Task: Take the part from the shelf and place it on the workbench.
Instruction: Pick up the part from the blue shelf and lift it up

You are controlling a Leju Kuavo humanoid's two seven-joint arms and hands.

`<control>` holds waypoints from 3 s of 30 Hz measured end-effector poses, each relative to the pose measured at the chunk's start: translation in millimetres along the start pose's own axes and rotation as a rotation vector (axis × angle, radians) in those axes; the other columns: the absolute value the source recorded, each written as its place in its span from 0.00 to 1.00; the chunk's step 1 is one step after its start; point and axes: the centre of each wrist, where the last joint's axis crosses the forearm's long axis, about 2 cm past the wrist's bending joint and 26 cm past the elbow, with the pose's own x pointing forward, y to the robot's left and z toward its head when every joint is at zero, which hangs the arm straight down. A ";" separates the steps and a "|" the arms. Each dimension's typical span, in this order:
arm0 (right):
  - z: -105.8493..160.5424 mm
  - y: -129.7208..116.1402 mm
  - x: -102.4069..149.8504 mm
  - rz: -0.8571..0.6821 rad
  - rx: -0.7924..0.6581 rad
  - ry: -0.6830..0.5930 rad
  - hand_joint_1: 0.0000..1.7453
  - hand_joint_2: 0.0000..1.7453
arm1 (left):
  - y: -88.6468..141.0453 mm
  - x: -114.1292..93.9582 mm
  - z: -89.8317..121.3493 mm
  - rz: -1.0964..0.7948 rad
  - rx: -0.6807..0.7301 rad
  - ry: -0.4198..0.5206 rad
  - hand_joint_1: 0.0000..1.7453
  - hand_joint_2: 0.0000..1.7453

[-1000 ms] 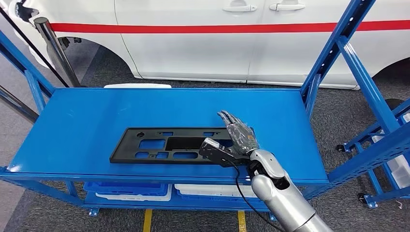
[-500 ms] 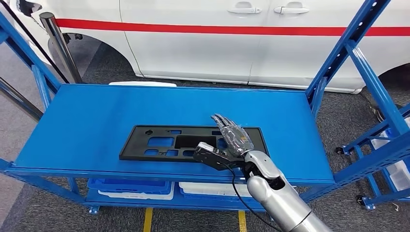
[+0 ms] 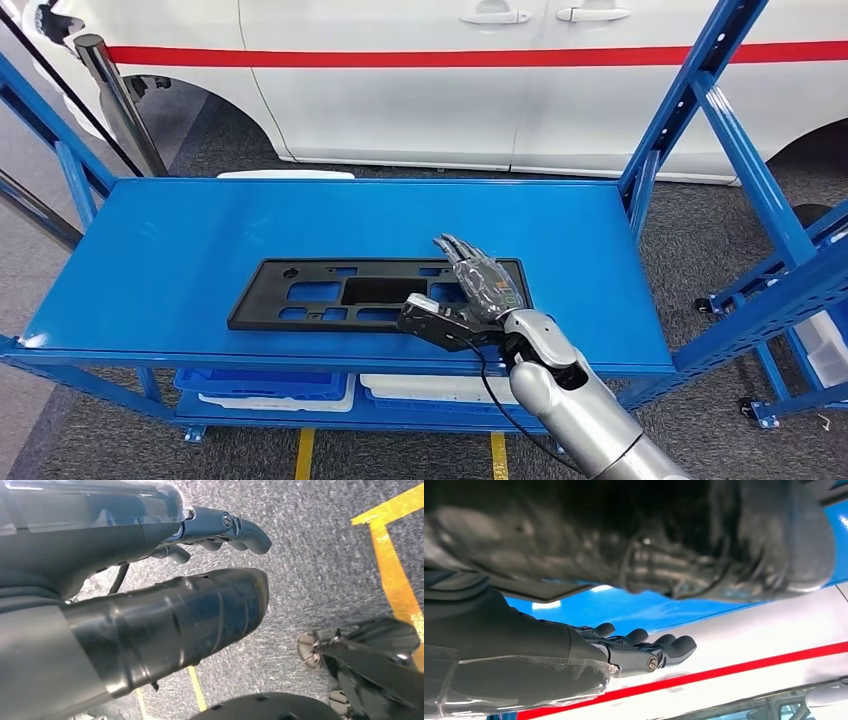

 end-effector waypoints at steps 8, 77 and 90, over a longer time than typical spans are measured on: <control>-1.4 -1.8 0.5 0.003 -0.003 -0.004 0.00 0.00 | 0.0 0.5 -0.1 0.000 0.000 -0.001 0.00 0.00; -20.0 2.7 -8.8 0.081 0.178 0.007 0.00 1.00 | 2.5 -0.7 0.0 0.011 0.006 0.000 0.00 0.00; -21.4 2.8 -7.9 0.081 0.178 0.005 1.00 1.00 | 3.1 -1.8 0.2 0.007 0.007 0.002 0.00 0.00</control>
